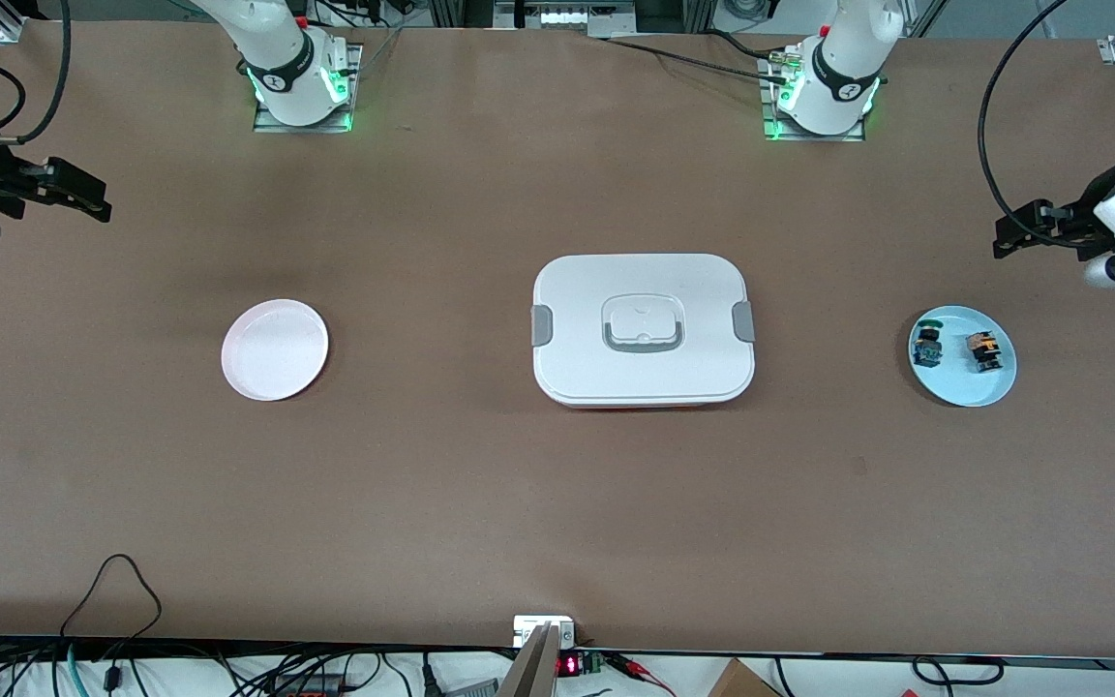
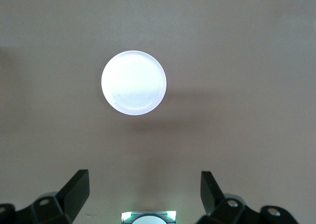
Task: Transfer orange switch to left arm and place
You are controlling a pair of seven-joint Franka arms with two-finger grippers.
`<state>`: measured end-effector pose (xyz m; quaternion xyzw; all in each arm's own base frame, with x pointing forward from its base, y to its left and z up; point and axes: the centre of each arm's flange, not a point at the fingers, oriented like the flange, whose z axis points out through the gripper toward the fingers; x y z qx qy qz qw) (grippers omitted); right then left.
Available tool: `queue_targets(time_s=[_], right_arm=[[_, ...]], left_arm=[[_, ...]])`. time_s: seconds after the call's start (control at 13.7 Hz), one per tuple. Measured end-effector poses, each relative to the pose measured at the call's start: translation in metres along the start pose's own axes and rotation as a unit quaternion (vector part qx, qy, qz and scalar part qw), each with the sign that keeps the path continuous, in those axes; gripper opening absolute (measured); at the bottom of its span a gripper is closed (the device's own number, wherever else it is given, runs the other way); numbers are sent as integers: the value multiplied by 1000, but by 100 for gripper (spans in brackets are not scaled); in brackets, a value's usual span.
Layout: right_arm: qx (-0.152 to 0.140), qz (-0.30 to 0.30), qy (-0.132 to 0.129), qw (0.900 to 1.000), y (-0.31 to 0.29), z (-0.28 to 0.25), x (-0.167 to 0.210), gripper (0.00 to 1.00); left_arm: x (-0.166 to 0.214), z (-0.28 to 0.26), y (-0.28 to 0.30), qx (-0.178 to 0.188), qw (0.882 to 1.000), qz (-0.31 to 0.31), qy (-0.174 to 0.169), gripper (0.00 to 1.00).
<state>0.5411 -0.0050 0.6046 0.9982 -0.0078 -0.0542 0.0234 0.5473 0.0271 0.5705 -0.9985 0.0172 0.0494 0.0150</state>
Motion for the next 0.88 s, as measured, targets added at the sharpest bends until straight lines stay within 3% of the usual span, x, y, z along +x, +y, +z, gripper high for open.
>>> queue_targets(time_s=[0.66, 0.88], right_arm=[[3, -22, 22, 1000, -13, 0, 7, 100], [3, -24, 19, 1000, -13, 6, 8, 100]], left_arm=[[-5, -10, 6, 1, 1000, 2, 11, 100], [-6, -10, 3, 1, 1000, -3, 11, 100]])
